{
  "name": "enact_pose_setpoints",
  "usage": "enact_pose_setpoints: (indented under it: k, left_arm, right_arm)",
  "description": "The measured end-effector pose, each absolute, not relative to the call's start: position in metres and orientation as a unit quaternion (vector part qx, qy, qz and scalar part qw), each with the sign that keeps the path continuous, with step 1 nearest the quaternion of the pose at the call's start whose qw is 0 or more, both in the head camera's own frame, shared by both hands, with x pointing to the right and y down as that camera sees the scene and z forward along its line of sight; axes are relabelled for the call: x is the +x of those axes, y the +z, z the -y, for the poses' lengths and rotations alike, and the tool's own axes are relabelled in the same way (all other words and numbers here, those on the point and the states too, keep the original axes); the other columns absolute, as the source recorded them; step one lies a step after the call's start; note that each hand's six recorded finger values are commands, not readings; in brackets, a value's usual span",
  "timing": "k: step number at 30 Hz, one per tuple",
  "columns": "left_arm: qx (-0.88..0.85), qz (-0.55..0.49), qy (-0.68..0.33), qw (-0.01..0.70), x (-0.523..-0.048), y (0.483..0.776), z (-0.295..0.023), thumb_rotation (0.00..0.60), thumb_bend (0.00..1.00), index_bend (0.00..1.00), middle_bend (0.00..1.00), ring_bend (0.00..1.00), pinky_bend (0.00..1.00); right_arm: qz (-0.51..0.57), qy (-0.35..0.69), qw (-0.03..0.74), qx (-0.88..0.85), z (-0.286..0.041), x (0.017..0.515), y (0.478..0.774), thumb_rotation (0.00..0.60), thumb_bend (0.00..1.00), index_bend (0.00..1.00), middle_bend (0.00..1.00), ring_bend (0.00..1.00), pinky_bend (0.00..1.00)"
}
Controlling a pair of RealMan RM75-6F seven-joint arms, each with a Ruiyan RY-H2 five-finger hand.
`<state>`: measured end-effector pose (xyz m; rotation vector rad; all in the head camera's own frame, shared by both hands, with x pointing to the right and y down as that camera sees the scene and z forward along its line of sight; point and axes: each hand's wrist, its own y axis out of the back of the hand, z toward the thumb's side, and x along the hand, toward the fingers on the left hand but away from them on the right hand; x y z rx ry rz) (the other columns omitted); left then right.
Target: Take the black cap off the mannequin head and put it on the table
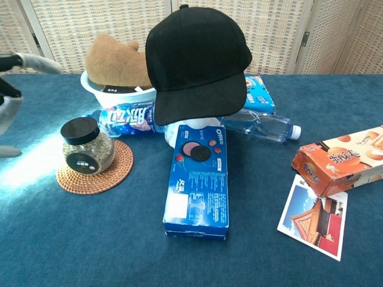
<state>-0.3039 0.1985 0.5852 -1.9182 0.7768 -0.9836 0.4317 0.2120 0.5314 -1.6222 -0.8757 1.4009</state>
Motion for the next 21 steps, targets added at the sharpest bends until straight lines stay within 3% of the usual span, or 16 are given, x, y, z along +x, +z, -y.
enact_pose_setpoints:
  k: [7,21]
  left_arm:
    - [-0.789,-0.291,-0.349,0.414,-0.263,0.601,-0.196,0.6,0.04,0.25,1.0,0.98,1.0]
    - [-0.784,-0.338,-0.294,0.429,-0.21,0.623,-0.177,0.6,0.04,0.31,1.0,1.0,1.0]
  right_arm:
    - [0.346,0.557,0.398,-0.641,-0.214,0.433,0.533,0.6,0.19,0.08,0.02,0.0,0.0]
    - [0.349,0.563,0.393,-0.637,-0.218,0.44,0.534,0.6,0.19,0.08,0.02,0.0,0.0]
